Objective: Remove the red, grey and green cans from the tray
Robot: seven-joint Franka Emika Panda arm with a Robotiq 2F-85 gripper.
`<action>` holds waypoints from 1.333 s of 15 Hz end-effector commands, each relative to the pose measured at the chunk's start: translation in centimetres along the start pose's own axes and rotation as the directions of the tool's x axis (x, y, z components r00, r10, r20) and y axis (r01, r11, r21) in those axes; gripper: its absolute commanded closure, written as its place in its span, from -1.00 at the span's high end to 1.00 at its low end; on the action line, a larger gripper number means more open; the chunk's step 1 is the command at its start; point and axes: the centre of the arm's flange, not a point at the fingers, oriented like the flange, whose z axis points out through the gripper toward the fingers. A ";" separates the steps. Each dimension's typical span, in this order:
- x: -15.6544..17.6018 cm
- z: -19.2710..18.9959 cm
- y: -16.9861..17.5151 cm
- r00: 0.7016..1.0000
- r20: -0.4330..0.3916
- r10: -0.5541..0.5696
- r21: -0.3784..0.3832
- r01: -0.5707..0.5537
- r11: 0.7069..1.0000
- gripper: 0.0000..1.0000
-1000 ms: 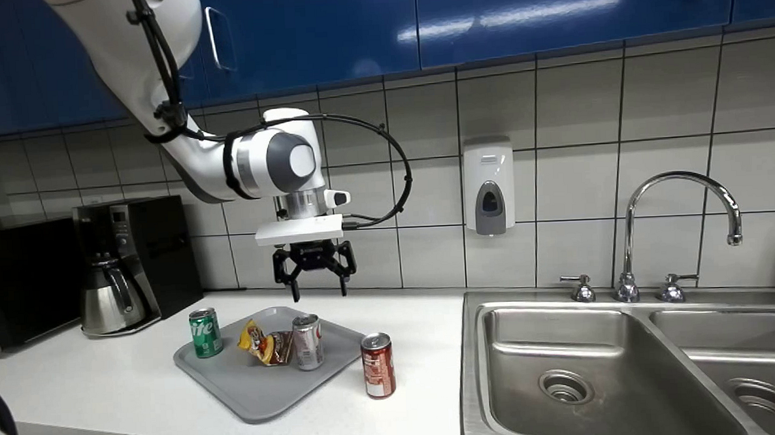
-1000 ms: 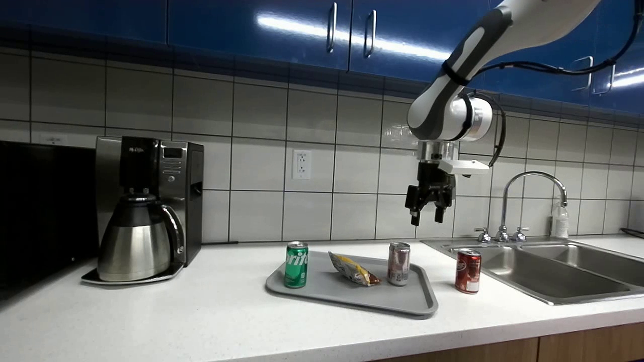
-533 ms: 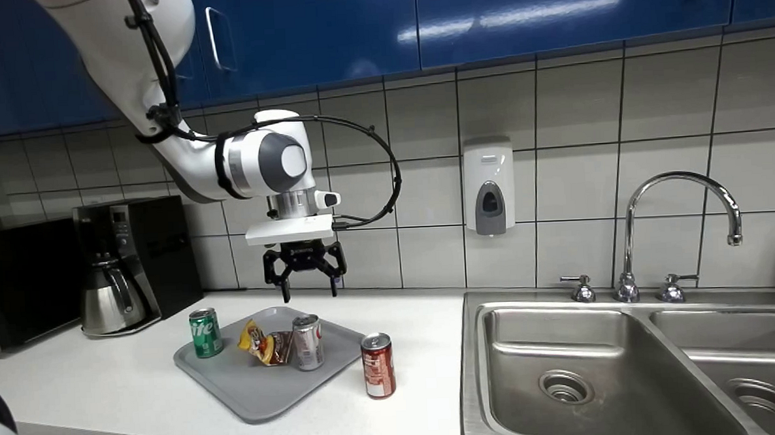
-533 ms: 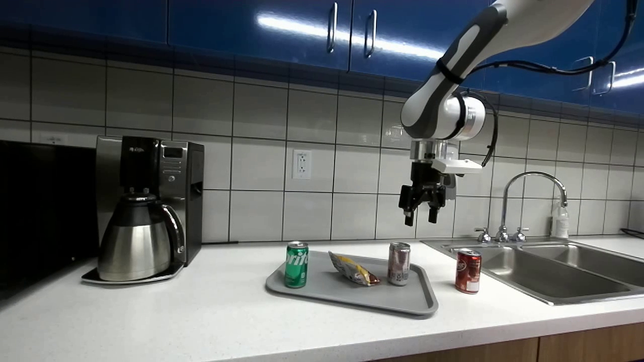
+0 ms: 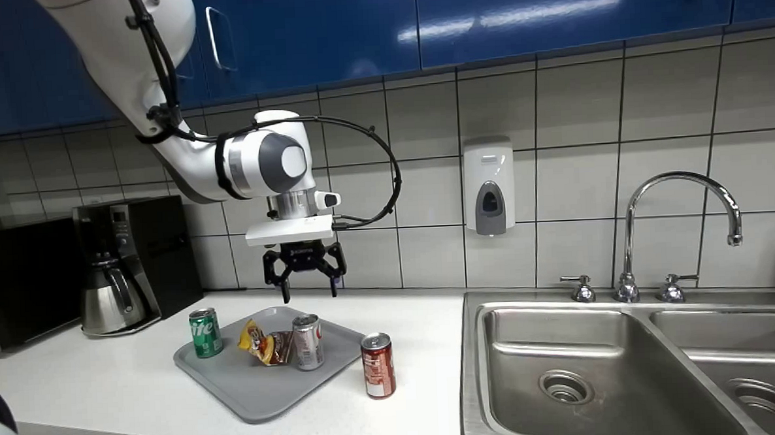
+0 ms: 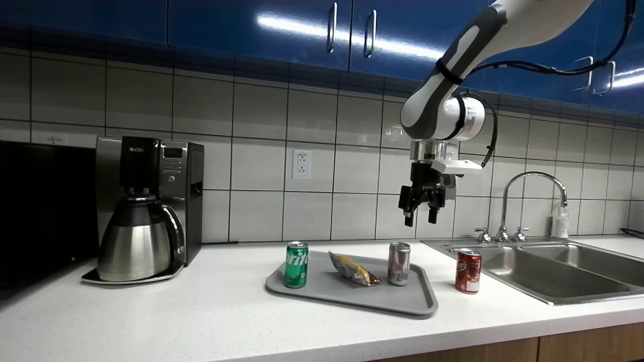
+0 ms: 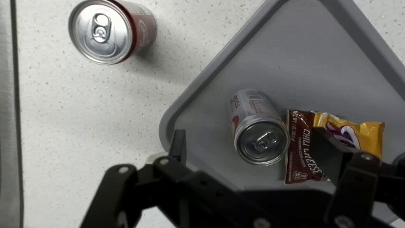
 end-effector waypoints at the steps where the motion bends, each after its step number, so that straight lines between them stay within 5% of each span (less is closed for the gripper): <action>1: 0.5 0.4 -0.5 1.000 -0.021 0.016 -0.012 -0.016 1.000 1.00; 20: 5.3 5.6 -1.8 0.999 -0.025 0.024 -0.019 -0.025 1.000 1.00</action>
